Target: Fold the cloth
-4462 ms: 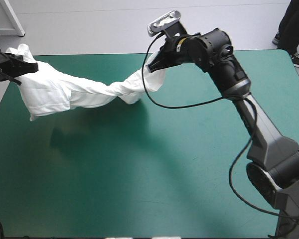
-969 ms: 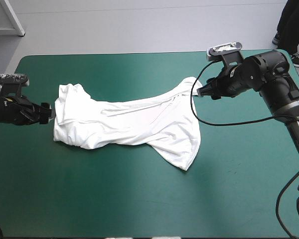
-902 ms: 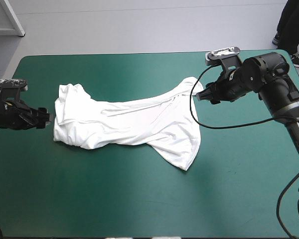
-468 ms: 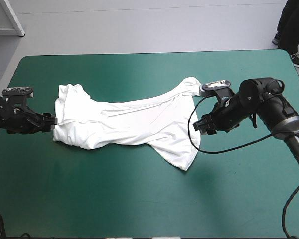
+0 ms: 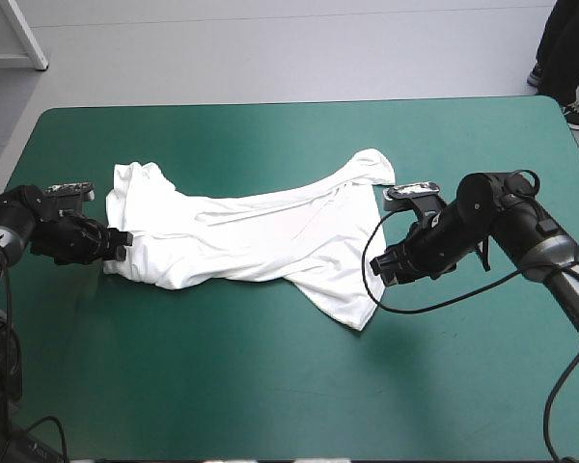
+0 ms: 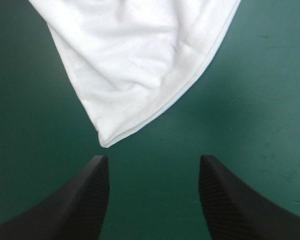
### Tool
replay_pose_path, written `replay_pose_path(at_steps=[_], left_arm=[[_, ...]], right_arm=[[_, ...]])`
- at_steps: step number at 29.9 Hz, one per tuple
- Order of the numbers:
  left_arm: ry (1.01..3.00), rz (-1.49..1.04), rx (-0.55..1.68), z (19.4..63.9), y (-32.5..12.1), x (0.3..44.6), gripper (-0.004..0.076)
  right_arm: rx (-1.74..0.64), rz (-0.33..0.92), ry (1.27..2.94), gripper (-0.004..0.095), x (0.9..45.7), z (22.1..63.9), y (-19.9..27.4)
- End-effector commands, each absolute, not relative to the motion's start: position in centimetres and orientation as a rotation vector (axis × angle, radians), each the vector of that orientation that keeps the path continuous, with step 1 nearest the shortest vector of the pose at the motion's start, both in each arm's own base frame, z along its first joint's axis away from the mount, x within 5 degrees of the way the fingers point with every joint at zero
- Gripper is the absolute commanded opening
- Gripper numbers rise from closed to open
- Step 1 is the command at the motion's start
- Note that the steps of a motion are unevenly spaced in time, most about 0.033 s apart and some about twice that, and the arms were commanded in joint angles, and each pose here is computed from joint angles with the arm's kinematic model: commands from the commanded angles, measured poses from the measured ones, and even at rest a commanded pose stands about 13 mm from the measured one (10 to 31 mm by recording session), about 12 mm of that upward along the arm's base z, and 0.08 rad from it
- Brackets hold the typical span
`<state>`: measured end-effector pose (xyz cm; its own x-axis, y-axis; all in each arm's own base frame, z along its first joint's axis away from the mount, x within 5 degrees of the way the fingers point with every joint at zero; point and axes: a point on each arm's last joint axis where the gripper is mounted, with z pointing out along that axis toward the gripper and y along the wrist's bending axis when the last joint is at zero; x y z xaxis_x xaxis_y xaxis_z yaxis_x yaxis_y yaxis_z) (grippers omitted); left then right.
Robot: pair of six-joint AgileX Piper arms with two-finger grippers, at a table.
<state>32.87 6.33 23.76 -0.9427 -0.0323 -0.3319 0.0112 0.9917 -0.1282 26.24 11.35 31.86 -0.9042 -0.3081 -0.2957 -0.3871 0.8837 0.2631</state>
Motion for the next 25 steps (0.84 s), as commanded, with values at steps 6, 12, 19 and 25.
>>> replay_pose_path(at_steps=[6,12,19,25], left_arm=[[2.781,-0.244,-0.021,23.6,6.1,33.6,0.0332],[2.787,-0.252,0.001,23.6,6.0,33.5,0.0047],[2.781,-0.245,0.02,23.6,6.0,33.6,0.0019],[2.771,-0.238,0.018,23.6,6.1,33.7,0.0019]], right_arm=[[-0.599,0.528,2.703,0.0509,24.6,34.1,12.8],[-0.709,0.556,2.606,0.0509,23.8,34.0,16.6],[-0.803,0.409,2.675,0.0509,24.8,30.7,19.0],[-0.895,0.321,2.734,0.0509,26.3,27.1,20.3]])
